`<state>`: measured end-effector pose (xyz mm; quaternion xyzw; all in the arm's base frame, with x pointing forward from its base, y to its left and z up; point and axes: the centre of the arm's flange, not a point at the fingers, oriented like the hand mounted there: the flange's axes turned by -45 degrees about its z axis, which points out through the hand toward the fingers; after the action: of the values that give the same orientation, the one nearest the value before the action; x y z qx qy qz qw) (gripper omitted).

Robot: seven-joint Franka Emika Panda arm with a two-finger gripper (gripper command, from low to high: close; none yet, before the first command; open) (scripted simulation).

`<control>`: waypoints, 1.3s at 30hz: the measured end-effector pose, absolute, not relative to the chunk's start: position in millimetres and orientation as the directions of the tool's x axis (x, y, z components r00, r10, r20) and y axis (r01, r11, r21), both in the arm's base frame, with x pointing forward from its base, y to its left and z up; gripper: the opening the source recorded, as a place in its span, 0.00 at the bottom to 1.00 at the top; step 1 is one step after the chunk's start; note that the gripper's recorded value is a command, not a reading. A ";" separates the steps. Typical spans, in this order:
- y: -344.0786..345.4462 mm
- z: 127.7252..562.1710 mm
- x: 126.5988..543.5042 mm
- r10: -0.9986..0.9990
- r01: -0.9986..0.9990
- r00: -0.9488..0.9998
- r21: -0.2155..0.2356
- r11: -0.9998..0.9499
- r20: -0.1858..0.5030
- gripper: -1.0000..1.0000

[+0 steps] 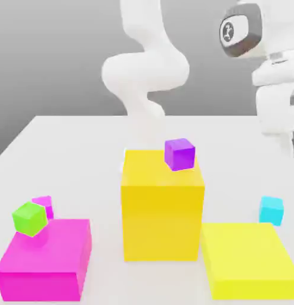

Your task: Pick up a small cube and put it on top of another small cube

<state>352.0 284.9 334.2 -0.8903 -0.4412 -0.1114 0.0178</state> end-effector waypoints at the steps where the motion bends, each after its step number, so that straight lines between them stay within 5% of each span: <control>1: 295.2 313.2 338.0 0.815 0.821 0.549 0.061 -0.567 0.183 0.50; 6: 331.7 214.9 247.1 0.950 0.951 0.310 0.014 -0.310 0.028 0.50; 12: 330.8 145.7 235.2 0.961 0.961 0.278 -0.001 -0.278 0.001 0.50; 13: 330.3 136.6 234.8 0.961 0.961 0.277 -0.001 -0.277 0.001 0.00; 20: 330.1 135.0 234.4 0.961 0.961 0.277 0.000 -0.277 0.000 0.00; 26: 329.8 189.0 235.4 0.959 0.959 0.282 0.000 -0.282 -0.001 0.00; 39: 86.4 276.2 428.6 0.664 0.656 0.747 0.135 -0.743 0.023 0.00</control>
<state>428.6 86.4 276.2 -0.9328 -0.3539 -0.0350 -0.0590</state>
